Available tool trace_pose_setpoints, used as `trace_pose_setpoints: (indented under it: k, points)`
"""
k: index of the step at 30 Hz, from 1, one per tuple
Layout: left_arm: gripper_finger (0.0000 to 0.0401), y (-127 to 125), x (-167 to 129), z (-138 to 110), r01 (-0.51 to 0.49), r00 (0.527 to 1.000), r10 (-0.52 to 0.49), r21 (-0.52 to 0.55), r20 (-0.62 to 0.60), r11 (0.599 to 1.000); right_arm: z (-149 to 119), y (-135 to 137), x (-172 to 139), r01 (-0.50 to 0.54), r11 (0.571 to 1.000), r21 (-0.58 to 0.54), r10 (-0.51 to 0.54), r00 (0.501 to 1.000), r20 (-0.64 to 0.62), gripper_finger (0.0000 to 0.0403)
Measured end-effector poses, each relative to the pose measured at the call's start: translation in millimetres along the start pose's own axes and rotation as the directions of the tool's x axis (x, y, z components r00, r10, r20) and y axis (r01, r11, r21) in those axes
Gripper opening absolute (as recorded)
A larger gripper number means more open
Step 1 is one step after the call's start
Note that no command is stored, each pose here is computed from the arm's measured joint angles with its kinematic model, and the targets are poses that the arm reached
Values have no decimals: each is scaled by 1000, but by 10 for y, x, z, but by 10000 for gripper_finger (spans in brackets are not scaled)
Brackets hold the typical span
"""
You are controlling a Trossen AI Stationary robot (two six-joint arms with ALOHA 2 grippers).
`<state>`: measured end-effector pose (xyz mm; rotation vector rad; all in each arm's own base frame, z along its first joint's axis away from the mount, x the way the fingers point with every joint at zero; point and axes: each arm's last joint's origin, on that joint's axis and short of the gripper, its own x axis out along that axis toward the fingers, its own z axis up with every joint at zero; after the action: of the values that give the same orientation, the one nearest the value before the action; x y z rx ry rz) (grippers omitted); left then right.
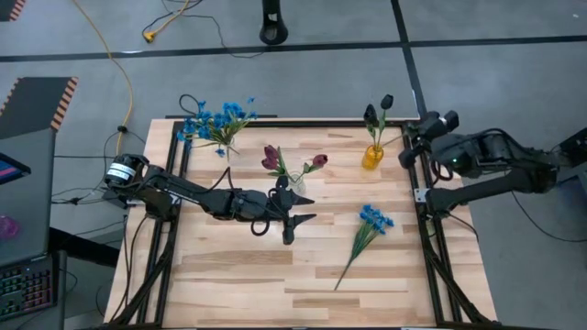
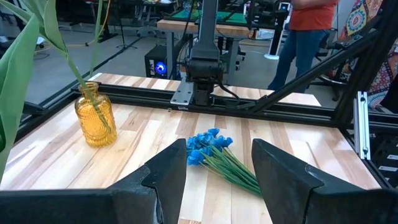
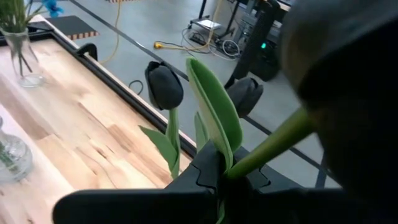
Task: Sort flowers into vase by color
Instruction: Put the black flower into the yellow vase
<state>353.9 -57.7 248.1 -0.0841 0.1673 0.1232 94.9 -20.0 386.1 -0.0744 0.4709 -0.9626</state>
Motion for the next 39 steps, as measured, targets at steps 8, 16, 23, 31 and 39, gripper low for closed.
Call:
trace_pose_setpoints:
  k: [8,16,23,31,39]
  points:
    - [170,0,0,0,0,1000,0,0,0,1000,31,51,51,-6,1000,14,6,1000,-12,43]
    - [170,0,0,-1,1,1000,-1,0,-1,1000,46,136,117,5,1000,-13,-5,999,-35,43]
    - [170,-1,0,-1,4,1000,-4,0,-1,1000,57,227,180,11,999,-43,-13,998,-56,43]
    - [170,-2,0,-1,6,1000,-6,0,-2,1000,64,268,210,15,998,-54,-18,998,-63,43]
    - [170,-3,0,-4,7,1000,-7,1,-4,1000,71,333,340,63,995,-79,-71,992,-104,45]
